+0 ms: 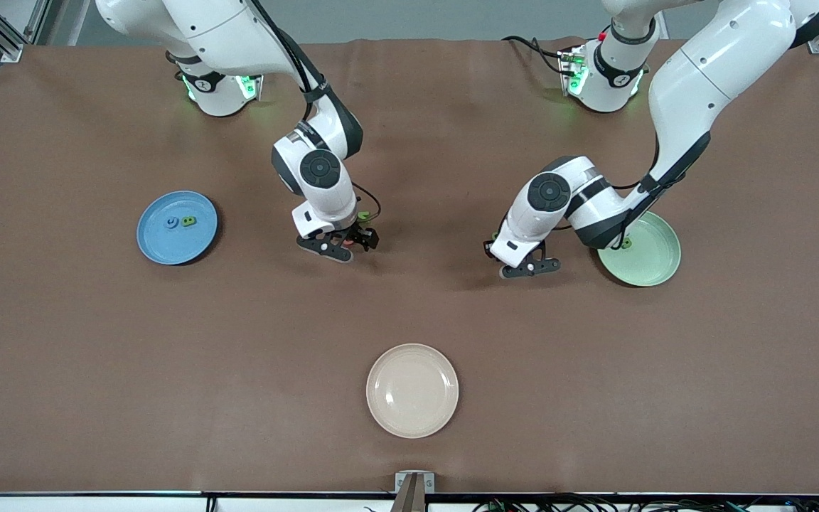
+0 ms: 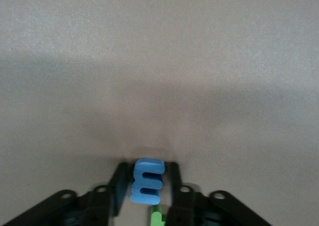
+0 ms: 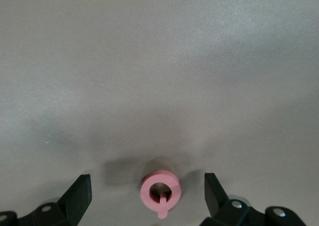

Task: Sort uppercase to blue plate, lowercase to green plate
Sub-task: 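Place the E on the green plate while the right gripper places Q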

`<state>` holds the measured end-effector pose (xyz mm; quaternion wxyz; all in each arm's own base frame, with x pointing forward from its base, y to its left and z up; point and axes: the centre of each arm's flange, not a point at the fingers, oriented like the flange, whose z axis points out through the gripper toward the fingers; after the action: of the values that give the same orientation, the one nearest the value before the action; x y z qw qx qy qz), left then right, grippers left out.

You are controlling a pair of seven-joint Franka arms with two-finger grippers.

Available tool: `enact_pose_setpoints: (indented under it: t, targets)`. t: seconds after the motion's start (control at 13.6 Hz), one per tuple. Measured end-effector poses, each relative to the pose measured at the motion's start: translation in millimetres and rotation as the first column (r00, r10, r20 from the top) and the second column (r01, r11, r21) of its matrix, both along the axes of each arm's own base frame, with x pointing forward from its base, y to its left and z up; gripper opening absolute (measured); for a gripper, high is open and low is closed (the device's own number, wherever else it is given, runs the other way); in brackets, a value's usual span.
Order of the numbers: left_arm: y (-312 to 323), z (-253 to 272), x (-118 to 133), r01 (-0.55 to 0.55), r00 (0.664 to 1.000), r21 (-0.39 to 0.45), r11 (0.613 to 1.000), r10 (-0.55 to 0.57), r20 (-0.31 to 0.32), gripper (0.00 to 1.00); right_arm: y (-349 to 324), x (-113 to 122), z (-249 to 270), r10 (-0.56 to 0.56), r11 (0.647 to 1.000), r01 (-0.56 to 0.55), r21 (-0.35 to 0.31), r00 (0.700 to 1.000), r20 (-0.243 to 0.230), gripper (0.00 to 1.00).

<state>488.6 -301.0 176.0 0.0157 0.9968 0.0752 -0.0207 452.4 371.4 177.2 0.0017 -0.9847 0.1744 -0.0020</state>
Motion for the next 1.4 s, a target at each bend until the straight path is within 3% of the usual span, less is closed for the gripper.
enact_pose_setpoints:
  t: [0.07,0.15,0.44,0.52,0.74,0.96,1.18,1.4]
  targets:
    - [0.0,0.0,0.1,0.0,1.0,0.0,1.0,0.0,0.0,0.37,-2.4,-2.7,-3.9,0.0,1.0,0.0,-0.001,1.0,-0.001,1.0]
    - [0.2,0.4,0.6,-0.001,1.0,0.001,1.0,0.001,0.001,0.26,-3.7,-4.4,-6.0,0.0,1.0,0.0,-0.002,1.0,-0.002,0.99]
    - [0.8,0.8,1.5,-0.002,1.0,0.0,1.0,0.002,0.002,0.27,-3.8,-8.3,-8.7,-0.014,1.0,0.014,-0.005,1.0,-0.006,0.9]
    - [2.5,1.2,3.2,-0.001,1.0,0.001,1.0,0.001,0.006,0.27,-2.0,-8.1,-7.2,-0.016,1.0,0.016,0.001,1.0,0.0,0.81]
    - [18.3,6.4,13.1,0.022,1.0,0.031,0.999,-0.023,0.015,0.27,0.6,-9.4,-5.4,-0.016,1.0,0.016,0.003,1.0,0.003,0.73]
    - [40.1,25.8,22.3,0.07,0.997,0.043,0.997,-0.071,0.021,0.27,1.4,-9.8,-4.5,-0.015,1.0,0.015,0.003,1.0,0.004,0.68]
    - [82.8,45.1,23.2,0.154,0.988,0.059,0.986,-0.152,-0.035,0.27,3.1,-10.9,0.9,-0.012,1.0,0.012,0.004,1.0,0.004,0.39]
    - [137.1,57.0,22.5,0.229,0.97,0.055,0.972,-0.224,-0.093,0.27,2.0,-11.9,0.5,-0.012,1.0,0.012,0.001,1.0,0.001,0.37]
